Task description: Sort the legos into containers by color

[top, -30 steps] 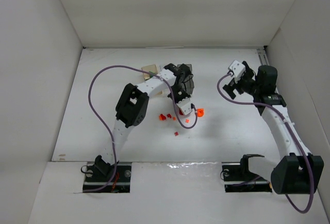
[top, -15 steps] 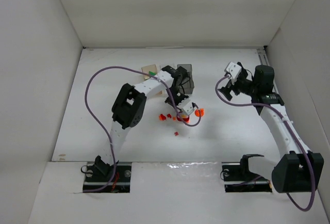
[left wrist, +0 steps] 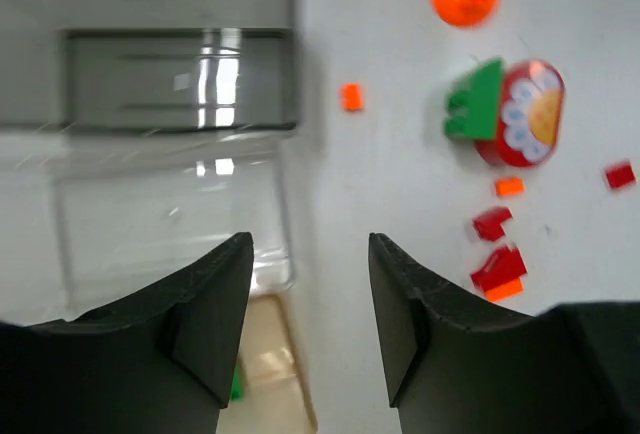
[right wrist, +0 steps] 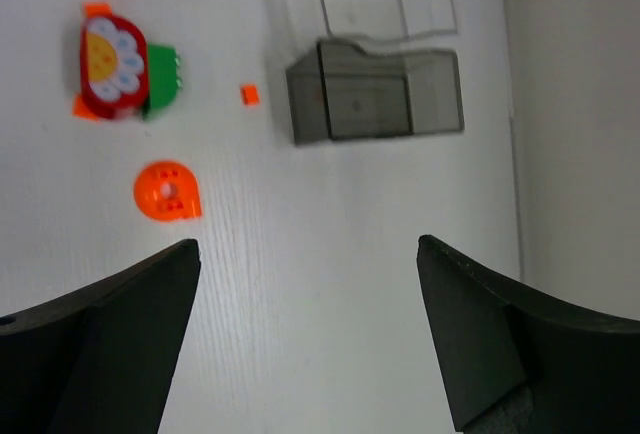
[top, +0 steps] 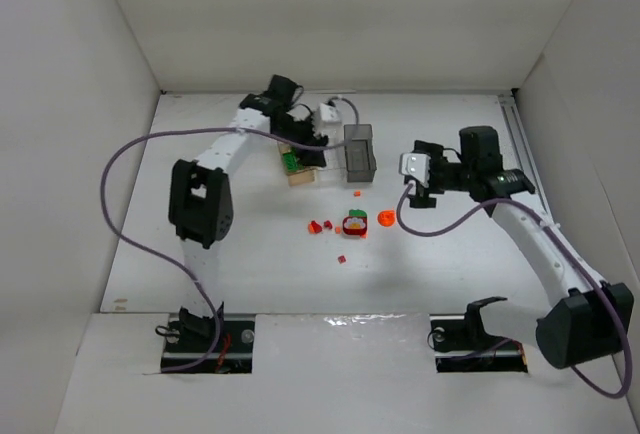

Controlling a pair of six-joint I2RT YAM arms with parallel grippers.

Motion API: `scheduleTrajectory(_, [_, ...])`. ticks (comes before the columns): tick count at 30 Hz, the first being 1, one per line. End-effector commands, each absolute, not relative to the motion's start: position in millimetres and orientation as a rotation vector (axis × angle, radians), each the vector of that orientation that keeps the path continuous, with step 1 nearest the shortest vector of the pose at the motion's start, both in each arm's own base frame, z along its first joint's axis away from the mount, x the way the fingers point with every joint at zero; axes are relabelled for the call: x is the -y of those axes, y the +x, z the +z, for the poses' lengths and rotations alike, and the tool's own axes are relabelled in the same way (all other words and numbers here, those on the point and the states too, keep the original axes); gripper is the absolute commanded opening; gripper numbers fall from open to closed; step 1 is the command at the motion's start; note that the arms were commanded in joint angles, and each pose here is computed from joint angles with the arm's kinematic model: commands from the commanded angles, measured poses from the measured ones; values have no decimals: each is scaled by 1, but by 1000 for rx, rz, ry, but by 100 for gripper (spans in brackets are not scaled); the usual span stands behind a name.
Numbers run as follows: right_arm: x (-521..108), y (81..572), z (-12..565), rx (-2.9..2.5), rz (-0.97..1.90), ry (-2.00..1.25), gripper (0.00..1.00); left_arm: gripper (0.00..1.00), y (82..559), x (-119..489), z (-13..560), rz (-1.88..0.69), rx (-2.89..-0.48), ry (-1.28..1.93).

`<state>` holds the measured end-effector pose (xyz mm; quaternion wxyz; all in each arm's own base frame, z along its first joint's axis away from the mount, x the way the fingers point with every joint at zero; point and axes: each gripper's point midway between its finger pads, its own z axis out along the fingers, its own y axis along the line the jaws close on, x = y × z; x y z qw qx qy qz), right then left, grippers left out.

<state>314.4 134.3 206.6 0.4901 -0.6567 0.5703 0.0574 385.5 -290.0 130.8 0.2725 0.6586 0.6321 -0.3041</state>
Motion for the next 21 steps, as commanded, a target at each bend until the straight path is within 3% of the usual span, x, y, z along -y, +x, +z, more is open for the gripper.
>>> scheduleTrajectory(1, [-178, 301, 221, -1359, 381, -1604, 93, 48, 402, 267, 219, -994, -1778, 1236])
scheduleTrajectory(5, [-216, 297, 215, -1432, 464, -1465, 86, 48, 387, 256, 236, -977, -1776, 1118])
scheduleTrajectory(11, [-230, 297, 181, -1558, 578, -1395, 69, 48, 365, 246, 234, -961, -1804, 1064])
scheduleTrajectory(13, [-228, 295, 160, -1610, 561, -1393, 69, 48, 364, 244, 231, -947, -1822, 1056])
scheduleTrajectory(14, [-231, 297, 156, -1618, 542, -1399, 79, 48, 364, 242, 226, -935, -1832, 1058])
scheduleTrajectory(17, [-238, 304, 153, -1608, 508, -1420, 92, 48, 362, 240, 223, -924, -1849, 1052])
scheduleTrajectory(19, [-252, 302, 159, -1548, 561, -1478, 99, 48, 361, 238, 216, -917, -1865, 1047])
scheduleTrajectory(21, [-266, 305, 167, -1407, 519, -1633, 99, 48, 363, 237, 215, -900, -1862, 1054])
